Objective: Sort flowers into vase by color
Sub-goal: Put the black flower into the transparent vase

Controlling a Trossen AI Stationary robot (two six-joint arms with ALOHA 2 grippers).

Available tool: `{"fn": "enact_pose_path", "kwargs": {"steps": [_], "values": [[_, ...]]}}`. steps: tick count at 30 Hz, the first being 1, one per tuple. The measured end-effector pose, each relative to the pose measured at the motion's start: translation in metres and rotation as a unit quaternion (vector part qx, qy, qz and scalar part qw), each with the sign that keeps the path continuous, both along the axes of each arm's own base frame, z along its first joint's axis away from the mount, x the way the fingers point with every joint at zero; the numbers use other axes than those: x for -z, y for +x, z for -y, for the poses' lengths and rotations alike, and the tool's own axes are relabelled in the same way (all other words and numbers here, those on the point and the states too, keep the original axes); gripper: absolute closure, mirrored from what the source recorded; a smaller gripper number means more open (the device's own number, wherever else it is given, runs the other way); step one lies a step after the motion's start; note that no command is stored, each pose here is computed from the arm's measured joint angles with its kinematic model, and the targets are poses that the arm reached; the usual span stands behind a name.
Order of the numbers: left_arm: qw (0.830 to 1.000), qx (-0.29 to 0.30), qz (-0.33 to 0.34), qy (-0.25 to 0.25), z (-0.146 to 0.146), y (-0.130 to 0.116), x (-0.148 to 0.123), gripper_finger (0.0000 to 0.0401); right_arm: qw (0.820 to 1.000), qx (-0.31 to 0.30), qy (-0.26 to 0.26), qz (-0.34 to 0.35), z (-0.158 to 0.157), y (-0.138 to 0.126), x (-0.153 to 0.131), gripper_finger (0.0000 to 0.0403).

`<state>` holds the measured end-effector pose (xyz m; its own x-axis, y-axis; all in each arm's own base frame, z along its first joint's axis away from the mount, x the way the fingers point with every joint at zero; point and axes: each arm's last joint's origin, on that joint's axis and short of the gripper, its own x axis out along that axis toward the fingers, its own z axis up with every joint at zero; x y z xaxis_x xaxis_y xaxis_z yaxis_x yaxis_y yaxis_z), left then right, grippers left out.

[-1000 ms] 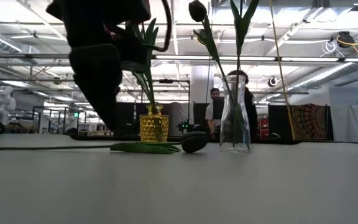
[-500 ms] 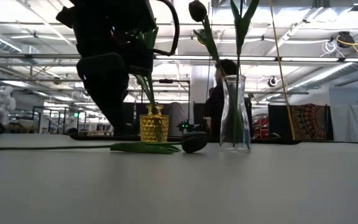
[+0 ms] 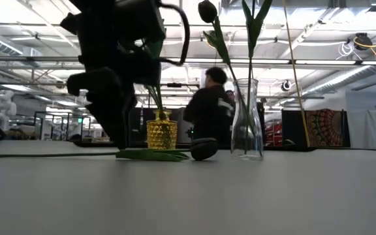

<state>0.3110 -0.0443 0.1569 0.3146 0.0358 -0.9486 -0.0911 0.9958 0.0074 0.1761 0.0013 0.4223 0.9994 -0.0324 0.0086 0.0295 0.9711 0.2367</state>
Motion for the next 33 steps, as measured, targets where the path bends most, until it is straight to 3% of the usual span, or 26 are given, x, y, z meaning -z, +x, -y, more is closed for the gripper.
{"fn": "enact_pose_path", "kwargs": {"steps": [12,20,33], "values": [[1.0,-0.02,-0.009,0.0,-0.012,0.003,0.007,0.0294,1.0,0.0,0.001,-0.004,0.0,0.0,0.001,0.0193],[0.999,-0.011,-0.011,-0.039,-0.005,0.003,0.007,0.0294,1.0,0.0,0.001,-0.004,0.0,0.0,0.001,0.0193],[0.999,-0.021,-0.024,-0.034,-0.008,0.004,0.015,0.0294,1.0,0.0,0.004,-0.004,0.0,0.0,0.001,0.0193]]}}
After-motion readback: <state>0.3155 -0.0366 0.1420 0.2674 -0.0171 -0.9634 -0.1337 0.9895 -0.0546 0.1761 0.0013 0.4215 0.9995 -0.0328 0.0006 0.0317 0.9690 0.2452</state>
